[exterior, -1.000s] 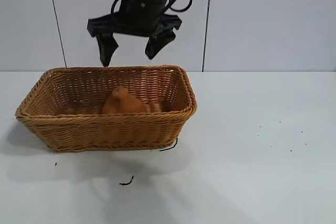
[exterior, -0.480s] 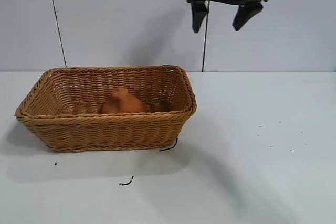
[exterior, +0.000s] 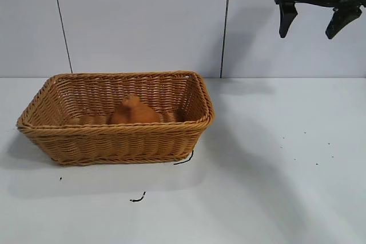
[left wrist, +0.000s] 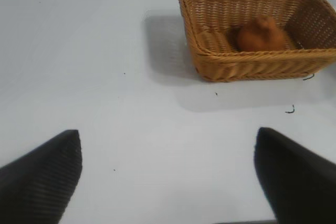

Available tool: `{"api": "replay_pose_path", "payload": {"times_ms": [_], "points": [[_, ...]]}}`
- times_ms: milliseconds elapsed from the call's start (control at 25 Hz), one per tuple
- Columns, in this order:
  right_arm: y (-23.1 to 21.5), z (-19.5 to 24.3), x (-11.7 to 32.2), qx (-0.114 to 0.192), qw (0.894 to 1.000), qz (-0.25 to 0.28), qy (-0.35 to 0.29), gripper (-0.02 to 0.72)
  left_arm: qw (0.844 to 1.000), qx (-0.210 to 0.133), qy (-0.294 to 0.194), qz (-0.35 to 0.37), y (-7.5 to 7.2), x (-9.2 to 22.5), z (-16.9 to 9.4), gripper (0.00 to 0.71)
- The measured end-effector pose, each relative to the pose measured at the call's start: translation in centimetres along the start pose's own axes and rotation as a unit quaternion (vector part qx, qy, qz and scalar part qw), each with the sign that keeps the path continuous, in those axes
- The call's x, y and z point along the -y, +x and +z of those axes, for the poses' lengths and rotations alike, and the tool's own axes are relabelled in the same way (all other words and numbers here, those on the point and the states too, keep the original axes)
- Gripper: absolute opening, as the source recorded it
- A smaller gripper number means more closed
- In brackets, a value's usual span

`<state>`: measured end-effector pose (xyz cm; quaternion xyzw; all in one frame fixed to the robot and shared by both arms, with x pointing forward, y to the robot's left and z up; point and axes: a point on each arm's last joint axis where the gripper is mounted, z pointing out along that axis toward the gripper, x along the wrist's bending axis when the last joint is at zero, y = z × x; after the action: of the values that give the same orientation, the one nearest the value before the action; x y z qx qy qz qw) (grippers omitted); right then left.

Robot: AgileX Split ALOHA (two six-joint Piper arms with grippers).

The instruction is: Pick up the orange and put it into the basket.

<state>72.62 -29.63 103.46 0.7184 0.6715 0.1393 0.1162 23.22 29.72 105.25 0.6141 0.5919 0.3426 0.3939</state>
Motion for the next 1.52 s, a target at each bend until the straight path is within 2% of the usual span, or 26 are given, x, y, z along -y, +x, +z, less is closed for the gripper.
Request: {"api": "replay_pose_path", "payload": {"times_ms": [160, 400, 680, 800, 960, 1040, 1160, 1240, 1320, 1520], "points": [[-0.2, -1.5, 3.5, 0.003, 0.999, -0.006, 0.046, 0.676, 1.0, 0.0, 0.0, 0.0, 0.0, 0.0, 0.0, 0.639], [-0.7, -4.3, 12.0, 0.006, 0.992, -0.013, 0.129, 0.676, 1.0, 0.0, 0.0, 0.0, 0.0, 0.0, 0.0, 0.639], [-1.4, -8.8, 22.5, 0.005, 0.987, -0.028, 0.16, 0.676, 1.0, 0.0, 0.0, 0.0, 0.0, 0.0, 0.0, 0.639], [-1.7, -10.3, 26.8, 0.005, 0.988, -0.028, 0.152, 0.676, 1.0, 0.0, 0.0, 0.0, 0.0, 0.0, 0.0, 0.639], [-2.1, -12.0, 32.1, 0.003, 0.994, -0.029, 0.103, 0.676, 1.0, 0.0, 0.0, 0.0, 0.0, 0.0, 0.0, 0.639], [-2.2, -13.1, 34.2, 0.001, 0.999, -0.03, 0.045, 0.676, 1.0, 0.0, 0.0, 0.0, 0.0, 0.0, 0.0, 0.639], [-2.4, -14.4, 36.9, -0.002, 0.998, -0.034, -0.048, 0.676, 1.0, 0.0, 0.0, 0.0, 0.0, 0.0, 0.0, 0.639], [-2.5, -15.3, 38.3, -0.005, 0.993, -0.035, -0.117, 0.676, 1.0, 0.0, 0.0, 0.0, 0.0, 0.0, 0.0, 0.639], [-2.5, -16.5, 39.6, -0.008, 0.981, -0.036, -0.191, 0.676, 1.0, 0.0, 0.0, 0.0, 0.0, 0.0, 0.0, 0.639], [-2.7, -18.4, 42.7, -0.012, 0.953, -0.037, -0.301, 0.676, 1.0, 0.0, 0.0, 0.0, 0.0, 0.0, 0.0, 0.639]]}}
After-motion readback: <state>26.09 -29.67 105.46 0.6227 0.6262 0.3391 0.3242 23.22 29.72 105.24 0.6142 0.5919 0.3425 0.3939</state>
